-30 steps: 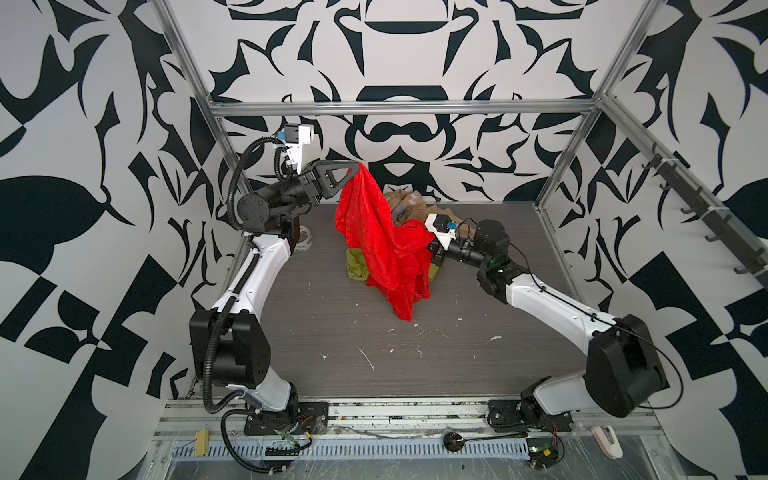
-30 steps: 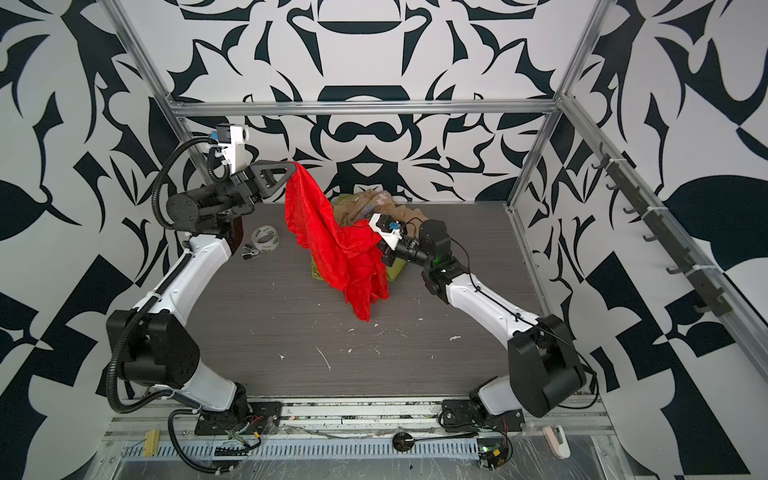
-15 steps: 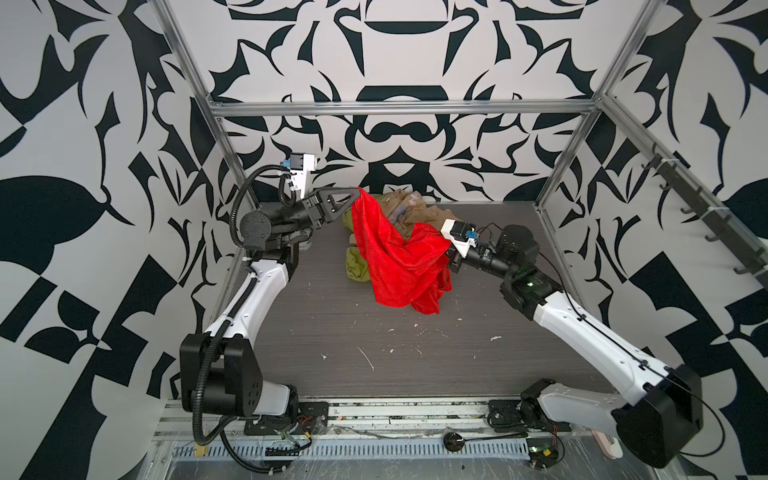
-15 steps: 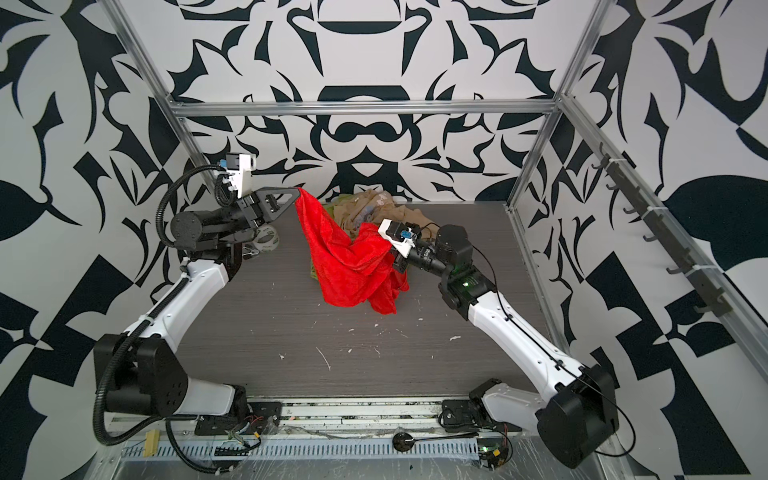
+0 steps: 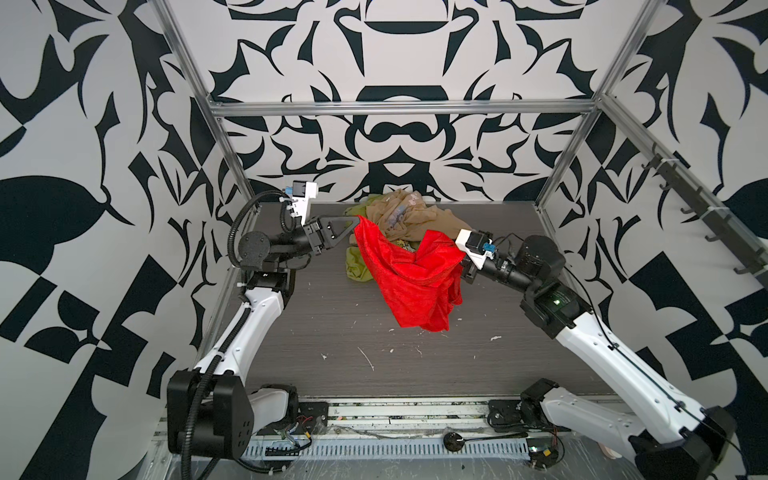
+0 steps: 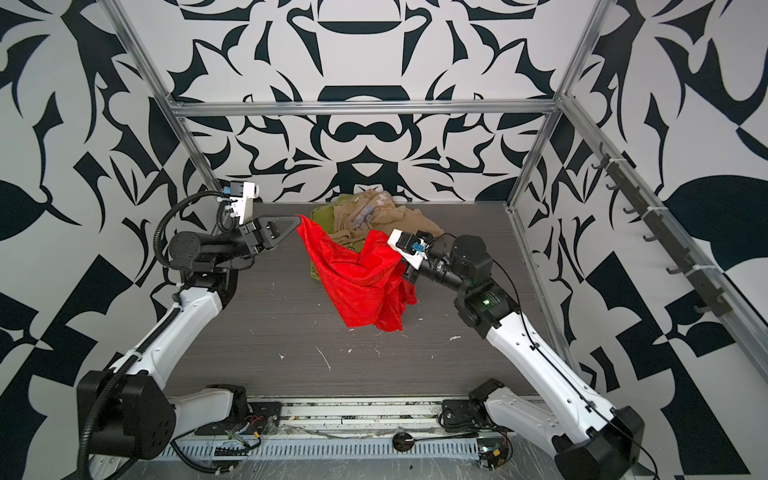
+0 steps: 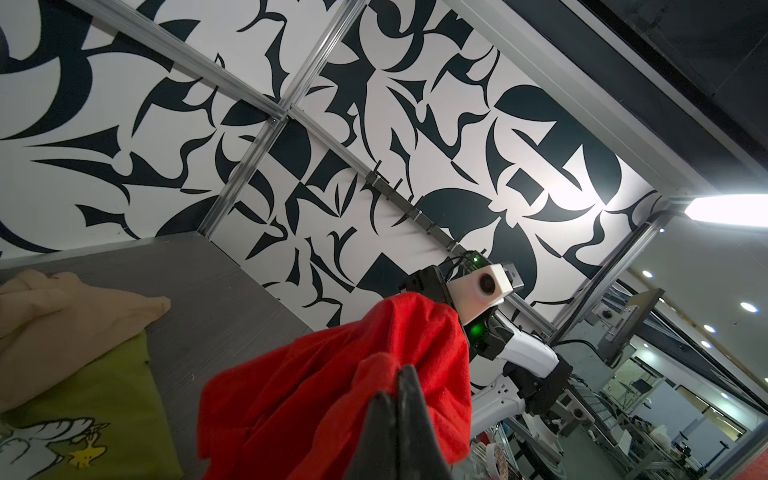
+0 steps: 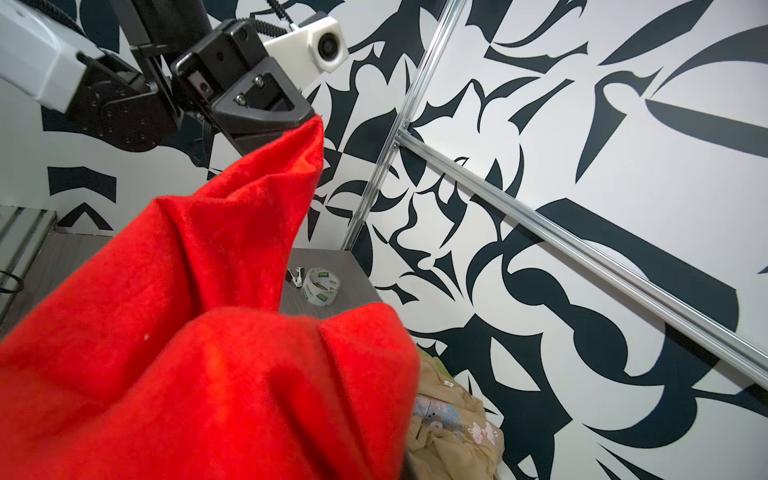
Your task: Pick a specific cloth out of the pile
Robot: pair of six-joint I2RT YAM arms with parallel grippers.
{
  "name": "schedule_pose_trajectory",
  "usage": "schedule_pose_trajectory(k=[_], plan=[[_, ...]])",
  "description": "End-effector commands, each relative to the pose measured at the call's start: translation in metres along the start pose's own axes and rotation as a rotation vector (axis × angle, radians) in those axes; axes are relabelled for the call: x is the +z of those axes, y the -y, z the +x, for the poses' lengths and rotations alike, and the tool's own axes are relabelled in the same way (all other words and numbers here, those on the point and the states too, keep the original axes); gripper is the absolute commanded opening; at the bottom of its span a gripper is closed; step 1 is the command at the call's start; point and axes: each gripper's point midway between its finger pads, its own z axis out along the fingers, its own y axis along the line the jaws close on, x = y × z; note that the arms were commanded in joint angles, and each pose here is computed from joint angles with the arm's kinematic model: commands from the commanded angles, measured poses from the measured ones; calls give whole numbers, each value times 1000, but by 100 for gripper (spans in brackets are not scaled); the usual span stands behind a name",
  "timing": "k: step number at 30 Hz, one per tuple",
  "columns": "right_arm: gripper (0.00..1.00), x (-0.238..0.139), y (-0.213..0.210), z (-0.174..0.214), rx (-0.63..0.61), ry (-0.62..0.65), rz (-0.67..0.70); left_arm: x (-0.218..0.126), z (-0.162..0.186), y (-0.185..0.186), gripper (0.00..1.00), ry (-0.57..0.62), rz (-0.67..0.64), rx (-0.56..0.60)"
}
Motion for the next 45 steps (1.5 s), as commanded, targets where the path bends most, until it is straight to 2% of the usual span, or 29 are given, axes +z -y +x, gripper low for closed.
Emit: schedule_pose_trajectory(k=[1,7,21,28,35,45], plan=[[0,-11,5,-24,-45,53,39,-4,10,8,0,-17,-3,19],[0,-17,7,-32,-34,59,51,-6,39,4,0,-34,-20,-33],[0,-28,9,-33,-11,73,112,-7,116,-36,0,-77,-88,-206],[0,-27,17,-34,9,98,159,4,154,-49,0,-131,-119,-236],[0,-33,30,-30,8,84,253,11,182,-61,0,-180,-155,-256],[0,-30,37,-17,11,38,294,8,213,-84,0,-221,-212,-301]])
